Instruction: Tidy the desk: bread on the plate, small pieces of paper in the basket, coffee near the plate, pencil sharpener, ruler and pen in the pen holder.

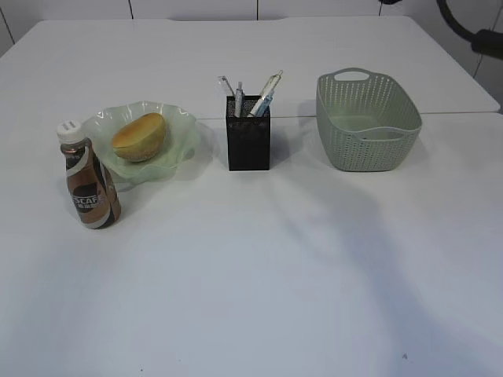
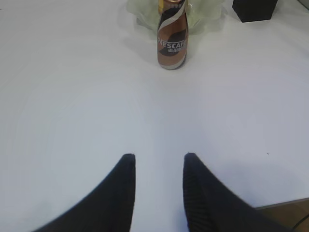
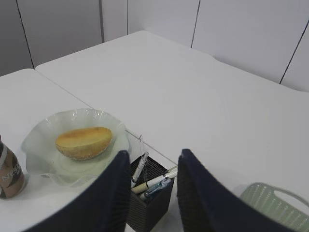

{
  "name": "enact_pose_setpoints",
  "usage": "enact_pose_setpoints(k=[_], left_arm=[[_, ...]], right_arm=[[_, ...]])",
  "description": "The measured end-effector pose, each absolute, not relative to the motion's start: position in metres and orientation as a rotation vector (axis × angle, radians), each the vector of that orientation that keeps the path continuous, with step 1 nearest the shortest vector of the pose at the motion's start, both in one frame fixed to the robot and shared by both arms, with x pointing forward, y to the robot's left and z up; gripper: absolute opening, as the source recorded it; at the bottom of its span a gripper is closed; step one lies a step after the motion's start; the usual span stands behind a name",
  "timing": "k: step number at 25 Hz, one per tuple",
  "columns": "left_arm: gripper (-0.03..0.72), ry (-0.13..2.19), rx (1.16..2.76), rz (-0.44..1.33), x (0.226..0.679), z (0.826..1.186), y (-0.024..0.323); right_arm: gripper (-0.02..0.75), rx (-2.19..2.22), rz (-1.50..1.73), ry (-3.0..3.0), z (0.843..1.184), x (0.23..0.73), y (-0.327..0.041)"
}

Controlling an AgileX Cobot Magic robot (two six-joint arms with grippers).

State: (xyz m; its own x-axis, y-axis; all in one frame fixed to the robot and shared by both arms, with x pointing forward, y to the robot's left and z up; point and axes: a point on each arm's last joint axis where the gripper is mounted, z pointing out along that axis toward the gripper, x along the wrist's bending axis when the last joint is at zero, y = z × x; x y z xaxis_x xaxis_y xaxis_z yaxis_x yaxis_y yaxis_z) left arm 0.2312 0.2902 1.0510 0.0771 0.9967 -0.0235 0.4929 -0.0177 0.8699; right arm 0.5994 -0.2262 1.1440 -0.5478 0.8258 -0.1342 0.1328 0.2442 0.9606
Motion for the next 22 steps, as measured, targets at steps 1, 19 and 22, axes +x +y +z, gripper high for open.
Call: enact_pose_setpoints(k=[1, 19, 22], left_arm=[[0.231, 1.512, 1.611, 0.856, 0.231, 1.051, 0.290], [0.231, 1.512, 1.611, 0.856, 0.231, 1.051, 0.290], [0.230, 1.512, 1.611, 0.856, 0.231, 1.051, 0.290]], right_arm=[[0.277, 0.884, 1.338, 1.865, 1.141, 0.602, -0.226], [0.277, 0.903, 1.259, 1.861, 1.110, 0.621, -0.229], [0.277, 0.938, 1.227, 1.848, 1.097, 0.620, -0.232]])
